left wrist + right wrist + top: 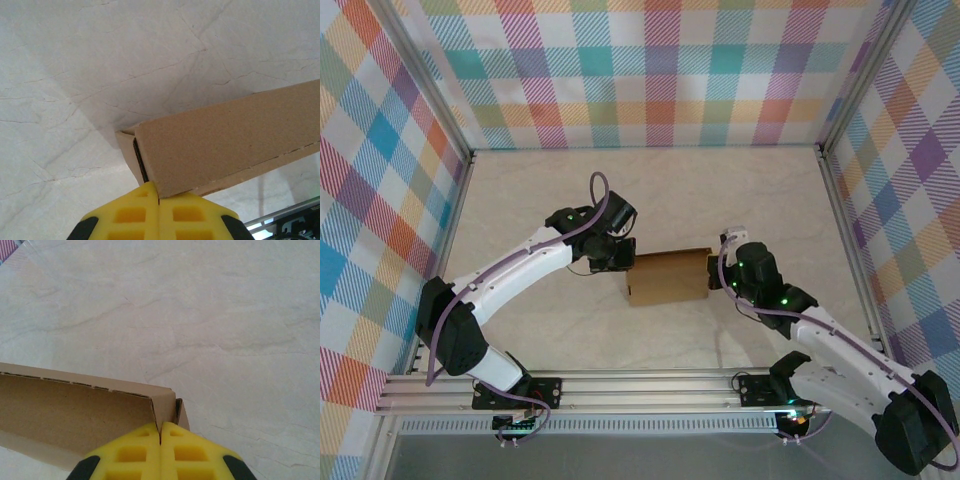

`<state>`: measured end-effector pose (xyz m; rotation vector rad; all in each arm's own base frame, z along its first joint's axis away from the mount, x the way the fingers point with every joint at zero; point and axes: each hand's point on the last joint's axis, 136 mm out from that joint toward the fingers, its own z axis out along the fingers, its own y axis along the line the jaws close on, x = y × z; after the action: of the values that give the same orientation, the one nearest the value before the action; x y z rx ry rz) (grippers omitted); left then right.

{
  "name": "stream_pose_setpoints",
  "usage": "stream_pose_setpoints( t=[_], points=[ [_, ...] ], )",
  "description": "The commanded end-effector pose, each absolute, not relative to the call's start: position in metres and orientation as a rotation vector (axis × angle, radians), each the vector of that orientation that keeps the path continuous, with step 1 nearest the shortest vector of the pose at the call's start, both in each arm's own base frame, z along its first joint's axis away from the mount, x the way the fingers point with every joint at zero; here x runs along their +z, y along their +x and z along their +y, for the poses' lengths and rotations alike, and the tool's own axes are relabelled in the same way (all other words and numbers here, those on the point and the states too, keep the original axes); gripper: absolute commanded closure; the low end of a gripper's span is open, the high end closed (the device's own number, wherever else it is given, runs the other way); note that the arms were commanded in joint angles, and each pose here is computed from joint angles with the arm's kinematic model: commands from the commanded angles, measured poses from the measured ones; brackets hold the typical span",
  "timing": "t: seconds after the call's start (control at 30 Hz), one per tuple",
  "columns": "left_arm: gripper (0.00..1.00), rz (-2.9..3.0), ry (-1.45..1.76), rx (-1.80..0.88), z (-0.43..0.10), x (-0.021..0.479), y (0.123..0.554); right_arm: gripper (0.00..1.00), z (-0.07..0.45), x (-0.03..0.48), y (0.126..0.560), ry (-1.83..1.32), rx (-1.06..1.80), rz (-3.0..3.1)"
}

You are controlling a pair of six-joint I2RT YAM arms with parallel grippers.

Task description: Fold the paper box

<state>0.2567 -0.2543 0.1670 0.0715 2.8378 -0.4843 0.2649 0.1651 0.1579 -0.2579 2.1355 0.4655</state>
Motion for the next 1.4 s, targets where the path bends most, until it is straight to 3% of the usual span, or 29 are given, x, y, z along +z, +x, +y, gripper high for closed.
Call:
stream_pose_setpoints(
  t=[0.0,0.17,0.33,0.47,0.9,1.07,1.37],
  points=[
    [1.00,2.937,0.116,-0.452,-0.255,0.144,0.236,0.88,0.157,0.111,0.238,-0.336,0.412,2.309],
    [1.00,2.906,0.136,-0.427,-0.254,0.148,0.238,0.64,0.161,0.147,0.239,-0.342,0.469,2.198],
    [1.00,2.843,0.180,-0.401,-0.256,0.152,0.242,0.31,0.163,0.182,0.236,-0.358,0.525,2.082],
    [1.00,2.791,0.191,-0.407,-0.257,0.158,0.245,0.23,0.160,0.199,0.237,-0.332,0.530,2.050],
    [1.00,2.625,0.241,-0.457,-0.258,0.166,0.249,0.20,0.147,0.223,0.262,0.219,0.591,2.180],
    [1.00,2.560,0.260,-0.439,-0.254,0.167,0.248,0.26,0.157,0.211,0.267,0.265,0.610,2.253],
    [1.00,2.482,0.359,-0.284,-0.254,0.158,0.239,0.46,0.161,0.188,0.251,0.305,0.697,2.317]
  ],
)
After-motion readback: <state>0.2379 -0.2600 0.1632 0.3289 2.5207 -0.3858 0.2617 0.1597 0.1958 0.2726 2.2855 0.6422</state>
